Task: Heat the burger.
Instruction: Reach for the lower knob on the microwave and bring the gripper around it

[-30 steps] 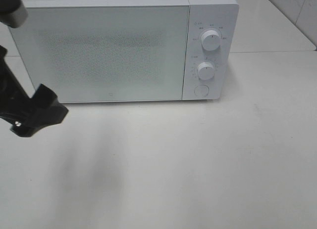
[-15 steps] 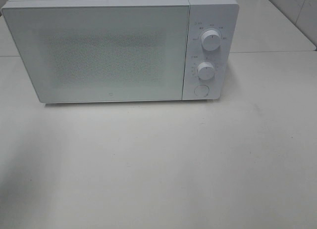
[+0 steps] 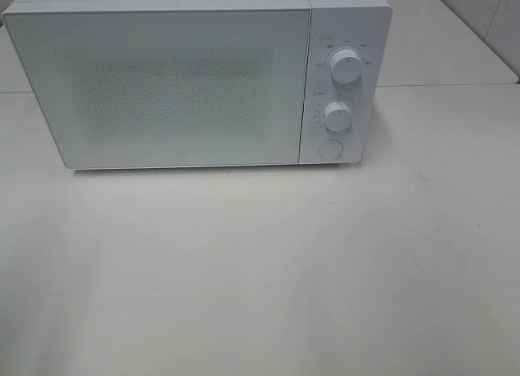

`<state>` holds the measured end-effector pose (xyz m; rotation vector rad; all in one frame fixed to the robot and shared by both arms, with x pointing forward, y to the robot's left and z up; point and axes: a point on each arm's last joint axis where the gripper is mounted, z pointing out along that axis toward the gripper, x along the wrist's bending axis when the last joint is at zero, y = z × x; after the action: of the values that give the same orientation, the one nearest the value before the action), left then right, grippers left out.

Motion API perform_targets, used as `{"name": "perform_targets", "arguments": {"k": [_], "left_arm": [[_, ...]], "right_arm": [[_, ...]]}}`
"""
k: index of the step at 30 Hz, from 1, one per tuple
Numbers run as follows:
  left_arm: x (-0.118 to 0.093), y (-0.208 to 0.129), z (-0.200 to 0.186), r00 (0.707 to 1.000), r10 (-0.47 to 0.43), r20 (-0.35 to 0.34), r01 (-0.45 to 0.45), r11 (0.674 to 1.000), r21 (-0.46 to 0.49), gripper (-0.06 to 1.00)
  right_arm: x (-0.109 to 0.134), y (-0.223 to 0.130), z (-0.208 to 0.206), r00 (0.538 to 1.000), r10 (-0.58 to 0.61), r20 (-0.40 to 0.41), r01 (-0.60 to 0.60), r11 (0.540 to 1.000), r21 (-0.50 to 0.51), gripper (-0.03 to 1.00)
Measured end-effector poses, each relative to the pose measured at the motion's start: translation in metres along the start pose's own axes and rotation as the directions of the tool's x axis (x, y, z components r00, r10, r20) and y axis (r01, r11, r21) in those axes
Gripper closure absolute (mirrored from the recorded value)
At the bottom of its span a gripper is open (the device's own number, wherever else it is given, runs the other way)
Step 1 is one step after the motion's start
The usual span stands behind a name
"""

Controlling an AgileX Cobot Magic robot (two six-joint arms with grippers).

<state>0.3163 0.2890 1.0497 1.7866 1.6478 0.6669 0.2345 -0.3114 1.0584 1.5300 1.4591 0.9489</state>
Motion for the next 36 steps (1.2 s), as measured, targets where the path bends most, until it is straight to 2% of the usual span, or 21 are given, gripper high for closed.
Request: {"name": "perform_targets", "arguments": {"k": [4, 5, 6, 8, 16, 25, 32, 34, 35, 36], "left_arm": [[-0.001, -0.004, -0.007, 1.000, 0.009, 0.025, -0.010, 1.000, 0.018, -0.04], [-0.001, -0.010, -0.009, 0.998, 0.056, 0.027, -0.058, 0.995, 0.077, -0.04], [-0.001, -0.010, -0.009, 0.998, 0.056, 0.027, -0.058, 0.995, 0.077, -0.04], [-0.001, -0.015, -0.010, 0.993, 0.113, 0.039, -0.117, 0.985, 0.125, -0.04], [-0.008, -0.019, -0.007, 0.982, 0.144, 0.121, -0.160, 0.977, 0.138, -0.04], [-0.008, -0.019, -0.007, 0.981, 0.148, 0.127, -0.165, 0.977, 0.135, -0.04], [-0.003, -0.020, -0.012, 0.993, 0.094, 0.074, -0.101, 0.990, 0.096, -0.04], [0.001, -0.024, -0.022, 0.999, 0.041, 0.015, -0.041, 0.999, 0.026, -0.05], [0.001, -0.024, -0.022, 0.999, 0.041, 0.015, -0.041, 0.999, 0.026, -0.05], [0.003, -0.029, -0.031, 1.000, 0.009, -0.021, -0.010, 0.999, -0.038, -0.05]], "right_arm": [[0.000, 0.000, 0.000, 1.000, 0.000, 0.000, 0.000, 1.000, 0.000, 0.21], [0.000, 0.000, 0.000, 1.000, 0.000, 0.000, 0.000, 1.000, 0.000, 0.21], [0.000, 0.000, 0.000, 1.000, 0.000, 0.000, 0.000, 1.000, 0.000, 0.21], [0.000, 0.000, 0.000, 1.000, 0.000, 0.000, 0.000, 1.000, 0.000, 0.21], [0.000, 0.000, 0.000, 1.000, 0.000, 0.000, 0.000, 1.000, 0.000, 0.21], [0.000, 0.000, 0.000, 1.000, 0.000, 0.000, 0.000, 1.000, 0.000, 0.21], [0.000, 0.000, 0.000, 1.000, 0.000, 0.000, 0.000, 1.000, 0.000, 0.21], [0.000, 0.000, 0.000, 1.000, 0.000, 0.000, 0.000, 1.000, 0.000, 0.21], [0.000, 0.000, 0.000, 1.000, 0.000, 0.000, 0.000, 1.000, 0.000, 0.21], [0.000, 0.000, 0.000, 1.000, 0.000, 0.000, 0.000, 1.000, 0.000, 0.21]]}}
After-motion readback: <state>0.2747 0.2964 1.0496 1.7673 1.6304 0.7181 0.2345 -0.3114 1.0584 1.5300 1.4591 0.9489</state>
